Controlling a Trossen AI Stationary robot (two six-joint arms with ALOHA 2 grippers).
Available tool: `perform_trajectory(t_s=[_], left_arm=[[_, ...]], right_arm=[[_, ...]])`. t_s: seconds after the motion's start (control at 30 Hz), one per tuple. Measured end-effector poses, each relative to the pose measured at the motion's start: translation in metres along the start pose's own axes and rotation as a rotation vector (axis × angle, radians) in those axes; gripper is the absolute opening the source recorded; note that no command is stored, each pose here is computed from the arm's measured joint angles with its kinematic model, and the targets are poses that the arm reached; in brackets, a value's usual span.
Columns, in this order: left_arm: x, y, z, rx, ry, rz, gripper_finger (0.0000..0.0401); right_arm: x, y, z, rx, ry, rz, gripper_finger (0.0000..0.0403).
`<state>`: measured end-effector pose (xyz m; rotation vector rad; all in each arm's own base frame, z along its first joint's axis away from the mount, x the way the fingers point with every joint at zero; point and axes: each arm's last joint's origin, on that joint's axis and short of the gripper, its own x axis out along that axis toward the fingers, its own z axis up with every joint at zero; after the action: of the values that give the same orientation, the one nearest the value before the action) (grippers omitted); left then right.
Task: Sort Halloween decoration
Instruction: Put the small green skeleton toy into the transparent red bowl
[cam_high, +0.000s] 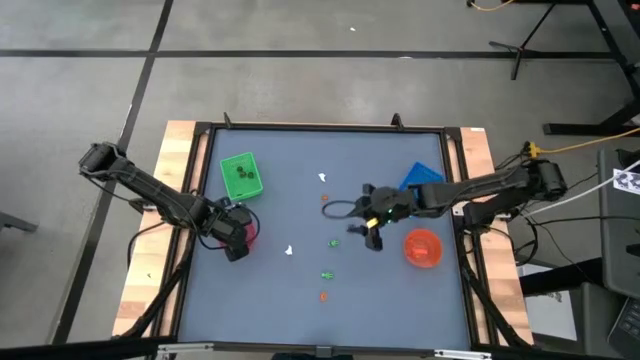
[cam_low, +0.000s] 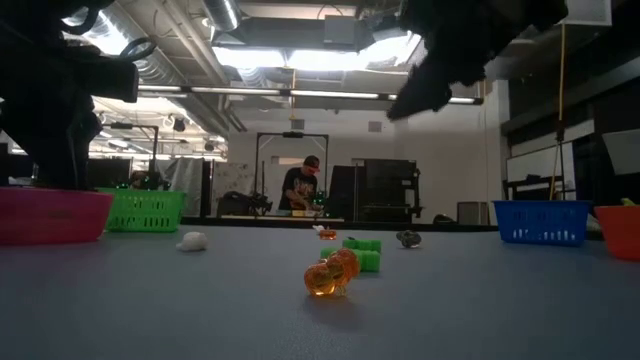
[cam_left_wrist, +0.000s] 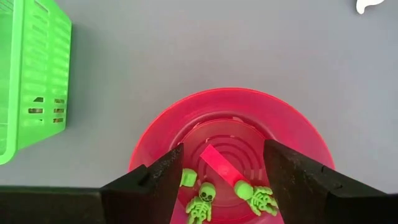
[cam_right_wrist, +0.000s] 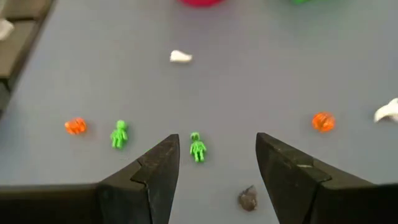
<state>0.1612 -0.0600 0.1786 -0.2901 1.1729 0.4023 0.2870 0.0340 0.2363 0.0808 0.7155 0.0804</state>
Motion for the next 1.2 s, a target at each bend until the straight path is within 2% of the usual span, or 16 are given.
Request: perform_trajectory(t_s=[0.37,0.6,1.07,1.2], left_arm=[[0.000,0.000,0.000,-0.001,-0.004,-0.005,0.0205],[0.000,-0.002,0.002,-0.007,-0.019,-0.019,0.0205],[0.000,-0.004,0.004,-0.014,-0.037,-0.037,0.0205],[0.000,-0.004,0.004,-0.014,-0.037,-0.037,0.0205]], right_arm=[[0.061,0.017,-0.029,-0.050,0.143,0.000,0.0211],[0.092,0.016,-0.038,-0.075,0.120,0.003,0.0211],[0.119,0.013,-0.058,-0.116,0.184,-0.025,0.0211],[0.119,0.013,-0.058,-0.127,0.183,-0.033,0.0196]])
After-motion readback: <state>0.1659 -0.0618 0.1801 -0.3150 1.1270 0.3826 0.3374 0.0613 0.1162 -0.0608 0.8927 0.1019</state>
